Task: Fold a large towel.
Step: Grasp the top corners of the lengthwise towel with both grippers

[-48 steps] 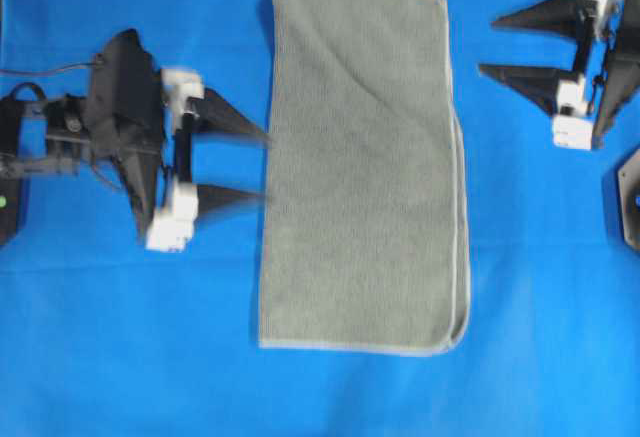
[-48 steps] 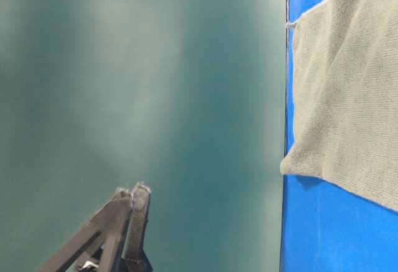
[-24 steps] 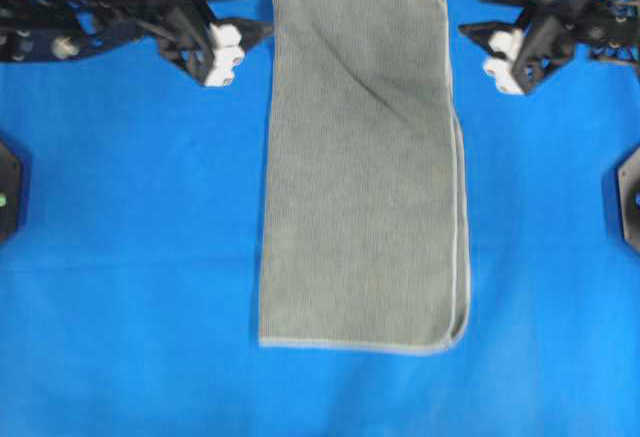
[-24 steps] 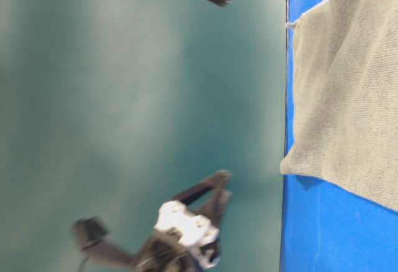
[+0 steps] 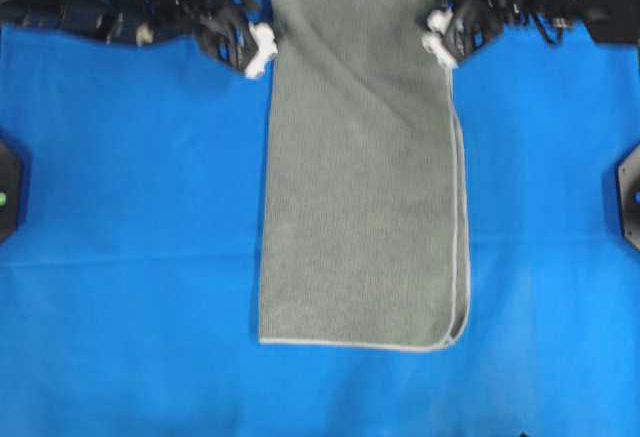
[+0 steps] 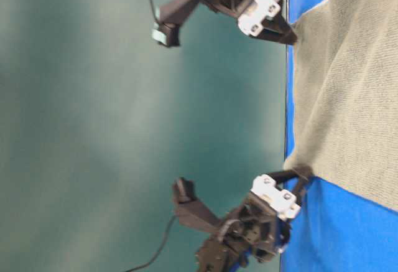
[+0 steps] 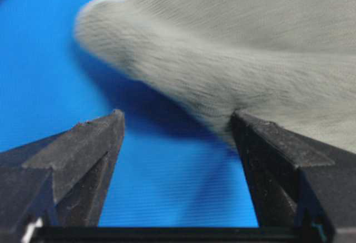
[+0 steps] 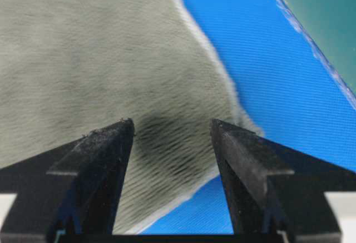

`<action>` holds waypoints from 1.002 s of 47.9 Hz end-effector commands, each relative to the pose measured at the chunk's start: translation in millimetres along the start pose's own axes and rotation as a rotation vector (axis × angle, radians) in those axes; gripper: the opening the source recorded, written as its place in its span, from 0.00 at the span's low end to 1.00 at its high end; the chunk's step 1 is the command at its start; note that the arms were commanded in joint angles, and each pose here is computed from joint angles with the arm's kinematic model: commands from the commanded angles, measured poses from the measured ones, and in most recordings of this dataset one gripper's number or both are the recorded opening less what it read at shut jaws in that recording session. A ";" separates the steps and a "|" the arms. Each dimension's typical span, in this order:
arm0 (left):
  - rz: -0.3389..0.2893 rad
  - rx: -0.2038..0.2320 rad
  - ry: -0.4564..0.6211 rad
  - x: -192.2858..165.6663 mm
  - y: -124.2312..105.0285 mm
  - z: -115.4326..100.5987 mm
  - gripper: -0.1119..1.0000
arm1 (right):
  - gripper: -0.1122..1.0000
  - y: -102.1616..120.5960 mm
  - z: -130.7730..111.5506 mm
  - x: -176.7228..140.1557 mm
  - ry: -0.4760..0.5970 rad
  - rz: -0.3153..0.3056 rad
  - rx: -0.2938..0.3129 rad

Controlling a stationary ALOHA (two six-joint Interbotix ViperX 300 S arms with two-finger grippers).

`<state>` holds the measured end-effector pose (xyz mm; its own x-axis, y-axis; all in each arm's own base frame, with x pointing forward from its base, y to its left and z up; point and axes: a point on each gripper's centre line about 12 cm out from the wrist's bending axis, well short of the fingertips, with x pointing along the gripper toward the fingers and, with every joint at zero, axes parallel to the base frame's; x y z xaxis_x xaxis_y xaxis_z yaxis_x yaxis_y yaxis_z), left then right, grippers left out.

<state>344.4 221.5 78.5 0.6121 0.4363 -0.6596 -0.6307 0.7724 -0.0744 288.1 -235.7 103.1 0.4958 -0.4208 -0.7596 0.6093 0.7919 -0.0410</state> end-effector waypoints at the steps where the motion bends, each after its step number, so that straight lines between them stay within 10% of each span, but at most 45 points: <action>1: 0.006 -0.009 -0.040 3.4 2.6 8.8 0.75 | 0.65 -8.1 9.0 5.2 -0.018 -0.011 0.003; 16: 0.010 -0.005 -0.071 20.2 2.4 15.8 0.68 | 0.63 -31.8 -3.3 22.9 0.033 -0.048 0.005; 29: 0.001 0.014 -0.048 20.6 -1.0 14.2 0.14 | 0.15 -30.5 -4.8 16.7 0.033 -0.049 -0.033; 48: -0.026 0.064 -0.152 -27.6 -9.6 61.8 0.14 | 0.15 -35.6 37.4 -33.9 -0.123 -0.086 -0.035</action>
<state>361.1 230.1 111.2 0.6568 0.4539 -0.6021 -0.5942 0.8031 -0.0428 275.0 -262.7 132.3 0.4923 -0.5030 -0.7103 0.6196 0.7757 -0.1199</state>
